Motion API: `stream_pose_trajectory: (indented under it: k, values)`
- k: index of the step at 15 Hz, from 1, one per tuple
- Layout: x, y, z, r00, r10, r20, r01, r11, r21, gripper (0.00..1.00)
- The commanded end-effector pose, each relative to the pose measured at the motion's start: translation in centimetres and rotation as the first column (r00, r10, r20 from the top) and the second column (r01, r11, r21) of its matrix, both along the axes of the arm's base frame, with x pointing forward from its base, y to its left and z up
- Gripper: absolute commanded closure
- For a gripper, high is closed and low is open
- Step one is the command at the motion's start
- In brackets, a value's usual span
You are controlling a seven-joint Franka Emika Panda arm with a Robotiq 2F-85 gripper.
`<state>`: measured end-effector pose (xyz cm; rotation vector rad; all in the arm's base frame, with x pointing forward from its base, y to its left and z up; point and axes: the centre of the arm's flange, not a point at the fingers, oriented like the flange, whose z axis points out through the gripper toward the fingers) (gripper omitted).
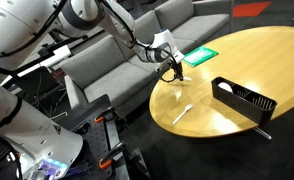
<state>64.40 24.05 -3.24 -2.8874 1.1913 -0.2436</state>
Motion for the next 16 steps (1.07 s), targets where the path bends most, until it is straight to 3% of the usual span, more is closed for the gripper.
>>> stream_pose_trajectory:
  k: [1, 6, 12, 16]
  values:
    - [-4.3, -1.6, 5.2, 0.999, 0.043, -0.012, -0.044, 0.996, -0.084, 0.97]
    - [-9.1, -4.8, 4.9, 0.998, 0.045, -0.037, -0.049, 0.994, -0.099, 0.97]
    - [-15.1, -9.9, 2.0, 1.0, -0.007, 0.004, 0.007, 1.0, -0.012, 0.97]
    - [-18.1, -10.3, 1.7, 1.0, 0.018, -0.012, -0.017, 0.997, 0.074, 0.97]
